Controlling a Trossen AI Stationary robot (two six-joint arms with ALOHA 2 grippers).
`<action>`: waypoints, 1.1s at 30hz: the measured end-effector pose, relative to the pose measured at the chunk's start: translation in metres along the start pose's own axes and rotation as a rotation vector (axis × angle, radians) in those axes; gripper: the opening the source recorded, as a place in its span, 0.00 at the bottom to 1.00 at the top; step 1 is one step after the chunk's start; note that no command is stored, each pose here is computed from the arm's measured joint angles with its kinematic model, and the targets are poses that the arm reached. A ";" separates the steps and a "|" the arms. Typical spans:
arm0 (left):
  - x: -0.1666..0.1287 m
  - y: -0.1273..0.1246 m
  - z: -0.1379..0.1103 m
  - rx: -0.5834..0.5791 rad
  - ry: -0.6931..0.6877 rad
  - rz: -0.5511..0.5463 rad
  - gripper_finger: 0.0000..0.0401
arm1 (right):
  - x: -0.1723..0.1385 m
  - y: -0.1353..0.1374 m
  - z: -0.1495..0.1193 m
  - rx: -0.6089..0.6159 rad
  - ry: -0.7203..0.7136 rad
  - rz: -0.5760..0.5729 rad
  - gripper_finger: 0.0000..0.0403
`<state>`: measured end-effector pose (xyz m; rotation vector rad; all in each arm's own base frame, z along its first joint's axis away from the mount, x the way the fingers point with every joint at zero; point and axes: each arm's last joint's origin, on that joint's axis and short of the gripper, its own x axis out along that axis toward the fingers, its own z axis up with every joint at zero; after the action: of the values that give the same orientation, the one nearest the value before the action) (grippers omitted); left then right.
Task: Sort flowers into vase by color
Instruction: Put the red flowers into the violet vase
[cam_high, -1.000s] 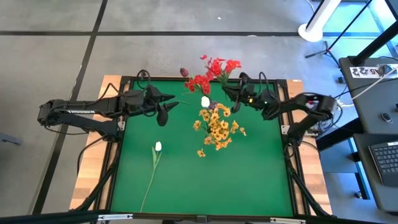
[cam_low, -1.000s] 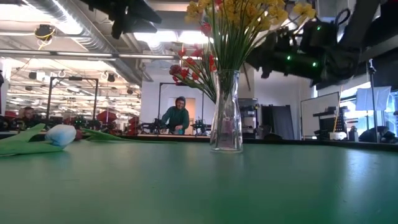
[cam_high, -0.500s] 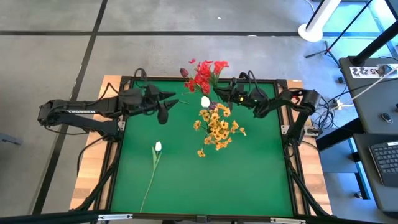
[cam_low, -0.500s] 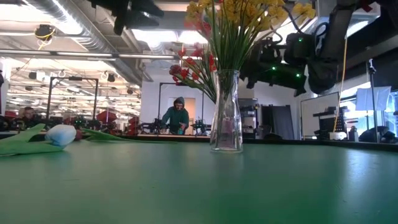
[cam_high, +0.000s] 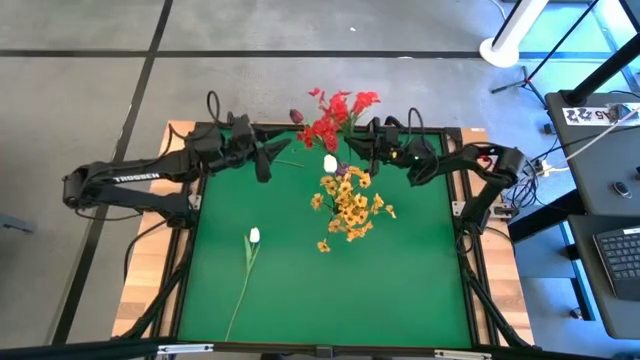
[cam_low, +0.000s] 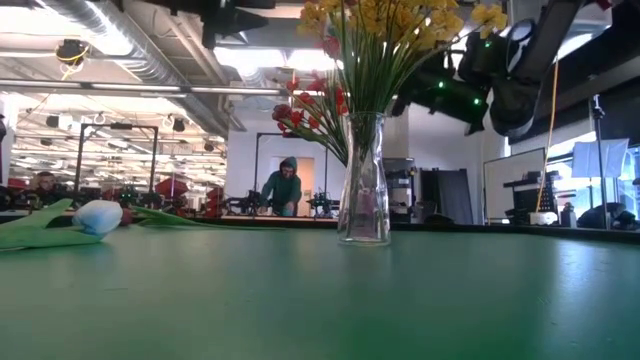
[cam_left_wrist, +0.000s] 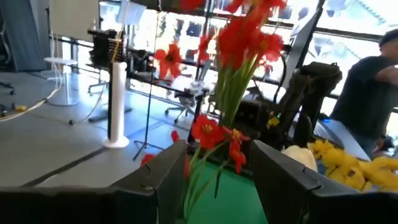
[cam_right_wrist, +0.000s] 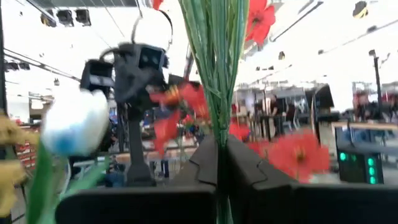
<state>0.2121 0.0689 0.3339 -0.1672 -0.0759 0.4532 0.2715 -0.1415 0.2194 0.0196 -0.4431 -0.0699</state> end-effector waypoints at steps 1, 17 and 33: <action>0.002 0.002 0.001 -0.001 -0.009 -0.011 0.44 | 0.000 0.001 0.004 -0.006 -0.013 0.001 0.03; 0.097 0.001 0.036 0.056 0.016 -0.157 0.44 | 0.001 0.008 0.032 -0.007 -0.090 0.043 0.03; 0.152 0.000 0.028 0.055 0.054 -0.236 0.44 | 0.010 0.012 0.028 0.042 -0.025 0.078 0.03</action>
<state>0.3452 0.1398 0.3666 -0.1150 -0.0300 0.2154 0.2691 -0.1302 0.2488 0.0433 -0.4699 0.0158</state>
